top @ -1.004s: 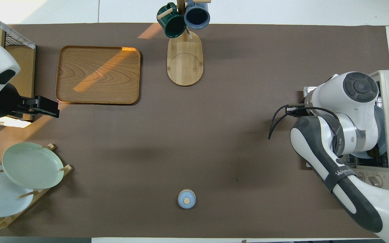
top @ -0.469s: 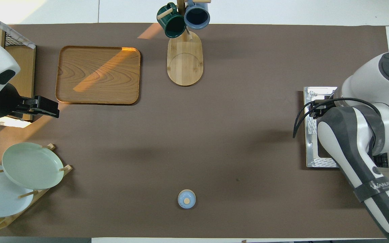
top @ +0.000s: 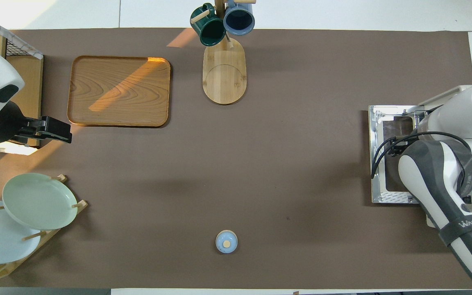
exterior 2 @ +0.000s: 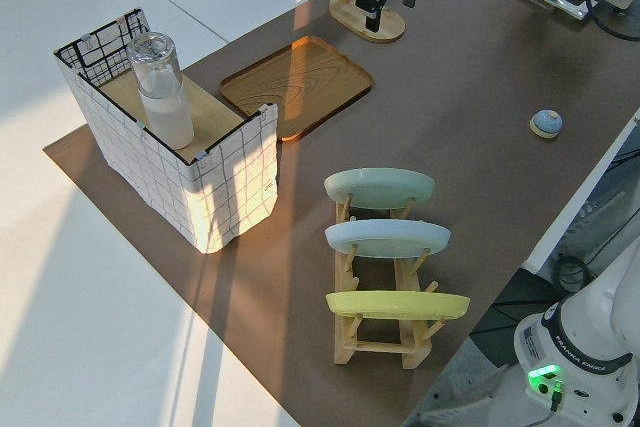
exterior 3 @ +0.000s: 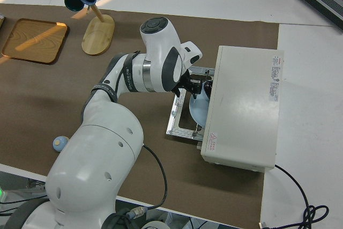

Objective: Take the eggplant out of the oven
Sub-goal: 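Grasp the purple eggplant with the right gripper and pull it out, then carry the eggplant with the right gripper over the light blue plate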

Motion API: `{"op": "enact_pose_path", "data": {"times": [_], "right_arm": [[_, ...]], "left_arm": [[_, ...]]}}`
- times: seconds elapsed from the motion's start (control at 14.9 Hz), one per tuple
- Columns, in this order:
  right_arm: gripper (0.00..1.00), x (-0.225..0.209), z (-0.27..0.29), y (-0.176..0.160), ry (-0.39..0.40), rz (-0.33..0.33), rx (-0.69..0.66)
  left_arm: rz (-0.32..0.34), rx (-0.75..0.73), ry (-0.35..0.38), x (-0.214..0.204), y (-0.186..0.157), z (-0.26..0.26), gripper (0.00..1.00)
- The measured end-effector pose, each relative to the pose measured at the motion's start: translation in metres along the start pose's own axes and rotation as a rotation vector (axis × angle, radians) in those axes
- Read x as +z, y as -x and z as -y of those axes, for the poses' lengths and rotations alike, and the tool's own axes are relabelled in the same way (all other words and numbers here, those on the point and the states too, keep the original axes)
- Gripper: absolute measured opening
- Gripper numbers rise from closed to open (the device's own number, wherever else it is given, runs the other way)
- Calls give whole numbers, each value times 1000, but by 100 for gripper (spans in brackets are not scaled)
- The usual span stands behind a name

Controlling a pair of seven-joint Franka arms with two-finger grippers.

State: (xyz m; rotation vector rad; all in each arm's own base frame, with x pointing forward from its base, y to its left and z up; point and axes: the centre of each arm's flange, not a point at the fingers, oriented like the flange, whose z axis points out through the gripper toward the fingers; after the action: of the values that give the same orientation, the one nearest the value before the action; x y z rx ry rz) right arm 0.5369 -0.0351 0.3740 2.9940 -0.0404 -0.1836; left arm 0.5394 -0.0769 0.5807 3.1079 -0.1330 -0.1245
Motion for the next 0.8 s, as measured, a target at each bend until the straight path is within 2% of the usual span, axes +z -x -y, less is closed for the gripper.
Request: {"op": "enact_pose_path", "data": {"times": [0.07,0.2,0.47,0.54,0.8], "right_arm": [[57,5,-1,4,-2,-7,1],[53,12,-2,10,-4,-9,-8],[7,11,-1,14,26,-13,-49],[3,6,4,14,33,-22,-62],[3,-24,82,14,53,-56,-136]], "left_arm": [[0,0,0,0,0,0,100],[0,0,0,0,0,0,100],[0,0,0,0,0,0,100],[0,0,0,0,0,0,100],[0,0,0,0,0,0,100]]}}
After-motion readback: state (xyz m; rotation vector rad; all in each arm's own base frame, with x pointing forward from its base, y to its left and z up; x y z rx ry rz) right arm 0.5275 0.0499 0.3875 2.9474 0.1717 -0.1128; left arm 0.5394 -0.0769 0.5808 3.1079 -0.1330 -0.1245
